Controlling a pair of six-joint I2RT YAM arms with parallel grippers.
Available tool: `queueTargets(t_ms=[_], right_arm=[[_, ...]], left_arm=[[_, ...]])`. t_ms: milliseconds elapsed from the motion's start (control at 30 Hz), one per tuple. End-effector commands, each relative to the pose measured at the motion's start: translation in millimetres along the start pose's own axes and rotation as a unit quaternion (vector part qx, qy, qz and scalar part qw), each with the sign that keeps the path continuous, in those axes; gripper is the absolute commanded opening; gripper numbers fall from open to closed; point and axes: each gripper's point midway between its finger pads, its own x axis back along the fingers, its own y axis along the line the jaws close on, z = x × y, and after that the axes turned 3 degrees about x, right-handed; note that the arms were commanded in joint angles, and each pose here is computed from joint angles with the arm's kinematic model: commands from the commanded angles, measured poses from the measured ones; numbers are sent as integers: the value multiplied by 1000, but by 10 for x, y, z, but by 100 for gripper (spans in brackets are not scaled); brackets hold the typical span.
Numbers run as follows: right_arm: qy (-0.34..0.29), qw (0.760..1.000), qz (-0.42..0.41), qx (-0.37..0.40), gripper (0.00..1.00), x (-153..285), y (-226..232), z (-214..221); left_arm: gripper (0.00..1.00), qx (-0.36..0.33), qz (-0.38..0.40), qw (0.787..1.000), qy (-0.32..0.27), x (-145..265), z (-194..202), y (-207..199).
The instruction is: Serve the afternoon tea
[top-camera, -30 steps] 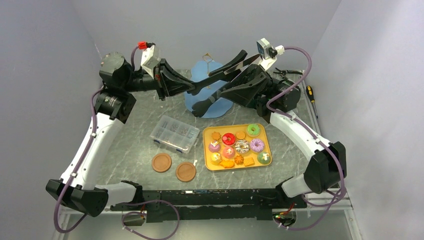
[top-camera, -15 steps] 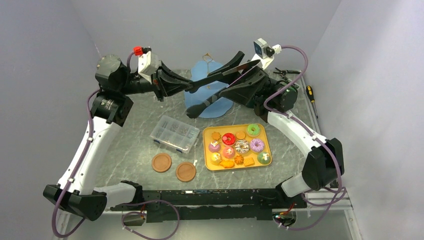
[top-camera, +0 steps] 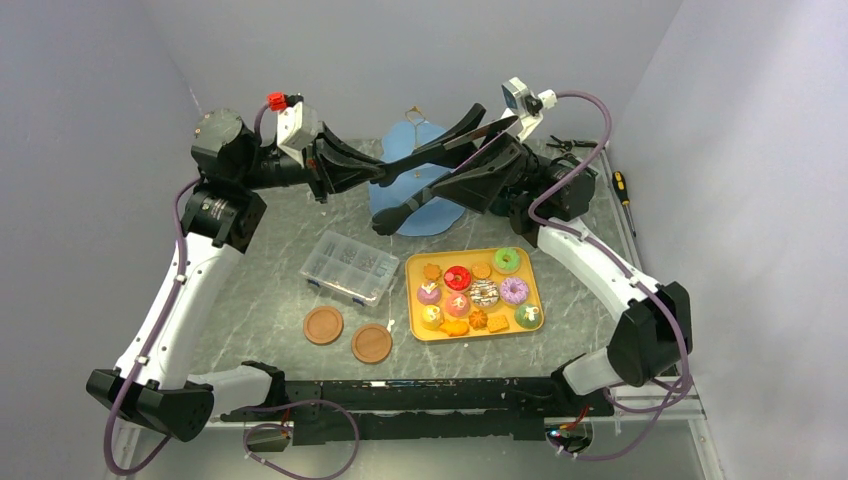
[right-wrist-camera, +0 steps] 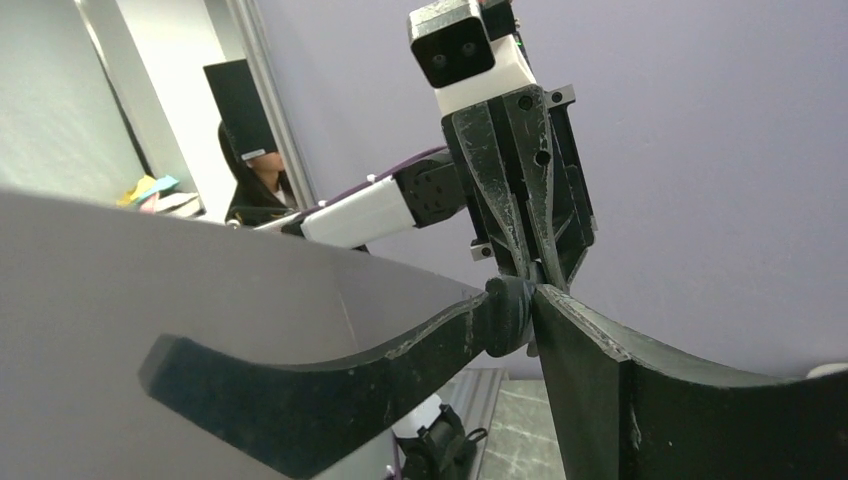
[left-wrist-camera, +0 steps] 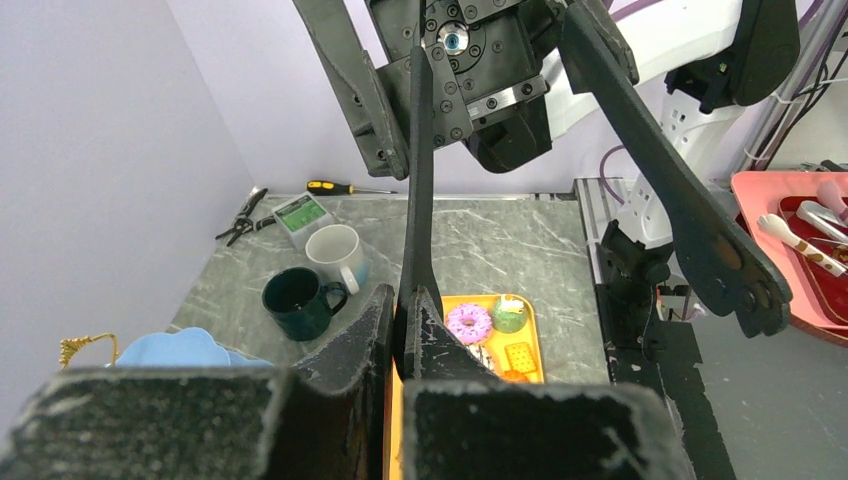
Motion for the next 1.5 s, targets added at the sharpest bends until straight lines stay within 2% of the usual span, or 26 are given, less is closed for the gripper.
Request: queueTargets(t_ms=[0,267,400,500,1100,1133,1167,1200,1300,1367,1467], right_arm=[[16,997,-20,66,90,-60,271,-121],[3,997,-14,71,84,-64,231,-157],[-18,998,-24,60,90,-69,232,-175],[-26,998,-17,57,91,-78,189,-144],[0,997,36,70,74,-28,117,-111],[-1,997,34,70,73,-31,124,-123],[-2,997,34,71,72,-29,127,-134],[-2,997,35,73,72,-22,125,-141],[5,996,54,77,72,26,71,-129],[16,993,74,92,72,77,41,-115],[41,985,122,117,72,180,-66,-44]], left_arm=[[3,6,10,1000,-3,6,-83,-74],[3,9,11,1000,0,4,-45,-70],[3,9,5,1000,5,3,14,-46],[3,9,1,1000,6,-6,48,-36],[3,0,-8,1000,5,-15,37,-10],[5,0,-9,1000,5,-16,35,-11],[15,0,-10,1000,5,-14,32,-6],[32,1,-11,1000,5,-13,32,-5],[55,0,-17,1000,9,3,35,-4],[63,3,-26,1000,14,20,54,2],[69,-8,-40,999,29,65,132,19]])
